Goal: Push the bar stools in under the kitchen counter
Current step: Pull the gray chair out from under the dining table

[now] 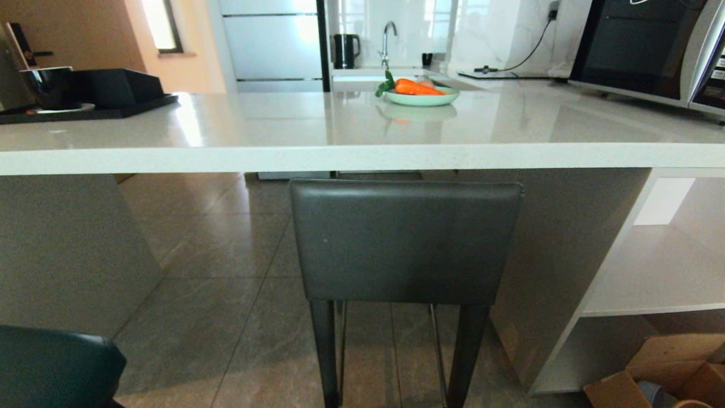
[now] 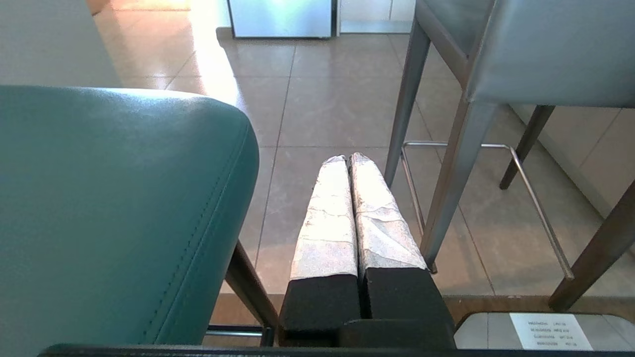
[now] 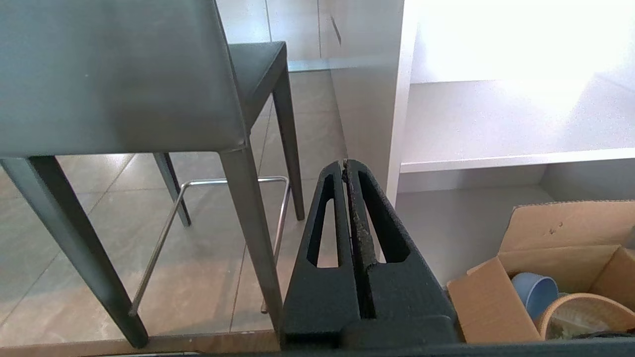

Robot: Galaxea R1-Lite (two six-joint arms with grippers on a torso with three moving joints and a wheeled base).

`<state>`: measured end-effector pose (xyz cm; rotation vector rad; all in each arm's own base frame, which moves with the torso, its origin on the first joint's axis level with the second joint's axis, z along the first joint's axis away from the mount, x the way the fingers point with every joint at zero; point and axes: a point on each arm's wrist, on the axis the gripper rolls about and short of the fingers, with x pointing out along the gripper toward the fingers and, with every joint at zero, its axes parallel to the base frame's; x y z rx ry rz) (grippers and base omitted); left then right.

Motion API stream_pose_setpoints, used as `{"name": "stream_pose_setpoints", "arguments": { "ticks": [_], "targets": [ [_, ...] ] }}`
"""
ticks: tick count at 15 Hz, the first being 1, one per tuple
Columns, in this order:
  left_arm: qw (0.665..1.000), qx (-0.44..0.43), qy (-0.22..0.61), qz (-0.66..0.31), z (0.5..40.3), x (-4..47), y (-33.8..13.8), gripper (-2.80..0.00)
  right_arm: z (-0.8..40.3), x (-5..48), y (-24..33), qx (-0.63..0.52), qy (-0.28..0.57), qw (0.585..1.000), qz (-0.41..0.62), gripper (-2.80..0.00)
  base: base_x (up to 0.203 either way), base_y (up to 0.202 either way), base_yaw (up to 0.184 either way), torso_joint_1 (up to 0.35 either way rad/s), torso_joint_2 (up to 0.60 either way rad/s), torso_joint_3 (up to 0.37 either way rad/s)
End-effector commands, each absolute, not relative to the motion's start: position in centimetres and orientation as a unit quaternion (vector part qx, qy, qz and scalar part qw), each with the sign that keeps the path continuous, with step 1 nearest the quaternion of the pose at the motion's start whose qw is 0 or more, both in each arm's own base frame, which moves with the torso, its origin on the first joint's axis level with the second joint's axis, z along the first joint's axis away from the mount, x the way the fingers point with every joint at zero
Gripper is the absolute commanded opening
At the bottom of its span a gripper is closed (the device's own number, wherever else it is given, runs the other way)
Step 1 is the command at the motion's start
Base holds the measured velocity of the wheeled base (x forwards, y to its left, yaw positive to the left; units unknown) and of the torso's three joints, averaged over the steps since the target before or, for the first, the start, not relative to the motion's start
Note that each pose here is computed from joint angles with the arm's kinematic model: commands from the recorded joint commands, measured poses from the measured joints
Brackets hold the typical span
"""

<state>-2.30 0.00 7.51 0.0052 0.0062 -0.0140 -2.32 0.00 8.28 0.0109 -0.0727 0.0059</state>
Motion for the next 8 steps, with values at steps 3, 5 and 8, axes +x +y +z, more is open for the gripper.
{"name": "stream_pose_setpoints", "arguments": {
  "ticks": [3,5,8],
  "targets": [
    [1.000,0.002,0.002,-0.007,7.51,-2.30,0.00,-2.80,7.48,-2.08,0.00,0.005,-0.021,1.000,0.003,-2.80,0.000,0.000,0.000,0.000,0.00,0.000],
    [1.000,0.002,0.002,-0.007,7.51,-2.30,0.00,-2.80,7.48,-2.08,0.00,0.005,-0.022,1.000,0.003,-2.80,0.000,0.000,0.000,0.000,0.00,0.000],
    [1.000,0.002,0.002,-0.007,7.51,-2.30,0.00,-2.80,7.48,-2.08,0.00,0.005,-0.022,1.000,0.003,-2.80,0.000,0.000,0.000,0.000,0.00,0.000]
  ]
}}
